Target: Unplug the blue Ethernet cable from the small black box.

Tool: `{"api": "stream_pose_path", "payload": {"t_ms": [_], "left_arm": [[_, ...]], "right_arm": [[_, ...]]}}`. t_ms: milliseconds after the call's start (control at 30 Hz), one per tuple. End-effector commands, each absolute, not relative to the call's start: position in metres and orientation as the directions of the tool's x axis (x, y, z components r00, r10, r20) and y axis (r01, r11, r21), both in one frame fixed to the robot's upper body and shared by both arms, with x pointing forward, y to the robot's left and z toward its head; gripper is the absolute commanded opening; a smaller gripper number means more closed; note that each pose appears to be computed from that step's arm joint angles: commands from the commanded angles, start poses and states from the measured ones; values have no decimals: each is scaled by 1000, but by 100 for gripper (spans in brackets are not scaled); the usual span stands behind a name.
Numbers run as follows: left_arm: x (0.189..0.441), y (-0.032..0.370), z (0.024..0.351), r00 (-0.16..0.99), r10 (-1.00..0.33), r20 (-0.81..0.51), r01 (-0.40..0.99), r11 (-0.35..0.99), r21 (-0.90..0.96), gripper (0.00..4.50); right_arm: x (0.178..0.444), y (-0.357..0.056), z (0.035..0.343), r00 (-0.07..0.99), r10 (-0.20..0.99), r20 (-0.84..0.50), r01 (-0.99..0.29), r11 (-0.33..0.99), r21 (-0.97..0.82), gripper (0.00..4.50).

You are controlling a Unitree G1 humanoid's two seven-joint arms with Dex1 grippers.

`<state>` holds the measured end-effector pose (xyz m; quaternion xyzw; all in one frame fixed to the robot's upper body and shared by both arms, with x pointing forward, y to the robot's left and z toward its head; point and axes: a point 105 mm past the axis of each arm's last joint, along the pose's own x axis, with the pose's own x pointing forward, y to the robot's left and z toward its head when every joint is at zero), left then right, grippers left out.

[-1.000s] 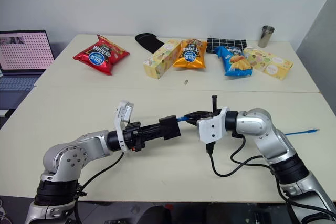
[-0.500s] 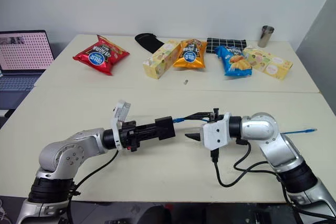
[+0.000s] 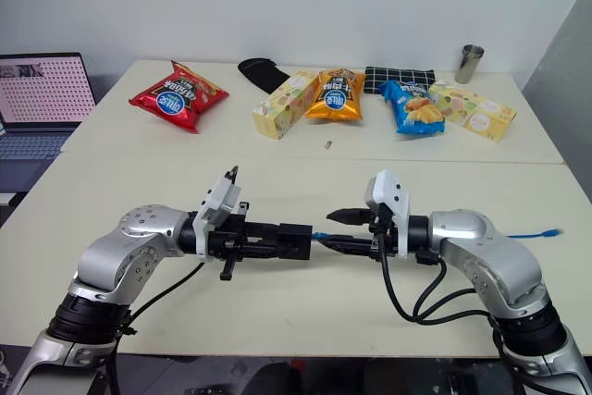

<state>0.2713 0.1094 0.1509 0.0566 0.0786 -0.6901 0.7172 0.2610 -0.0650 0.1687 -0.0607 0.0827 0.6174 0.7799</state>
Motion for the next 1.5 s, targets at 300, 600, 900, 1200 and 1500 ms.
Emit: {"api": "stream_pose_path", "payload": {"t_ms": [300, 600, 900, 1200, 1500], "left_arm": [[268, 106, 158, 27, -982, -185, 1000, 24, 16, 78], [266, 105, 158, 26, -982, -185, 1000, 24, 14, 78], [265, 105, 158, 25, -983, -184, 1000, 23, 14, 78], [259, 102, 159, -25, -983, -180, 1000, -26, 3, 78], [260, 118, 145, 9, -966, -257, 1000, 2, 27, 78]], "right_arm": [[258, -58, 176, 180, 964, -195, -982, 188, 23, 234], [258, -55, 173, 171, 963, -209, -984, 179, 19, 234], [260, -54, 173, 168, 961, -220, -985, 175, 13, 128], [263, -55, 171, 146, 958, -246, -989, 150, 0, 6], [276, -76, 166, 168, 941, -293, -982, 187, 37, 6]]}}
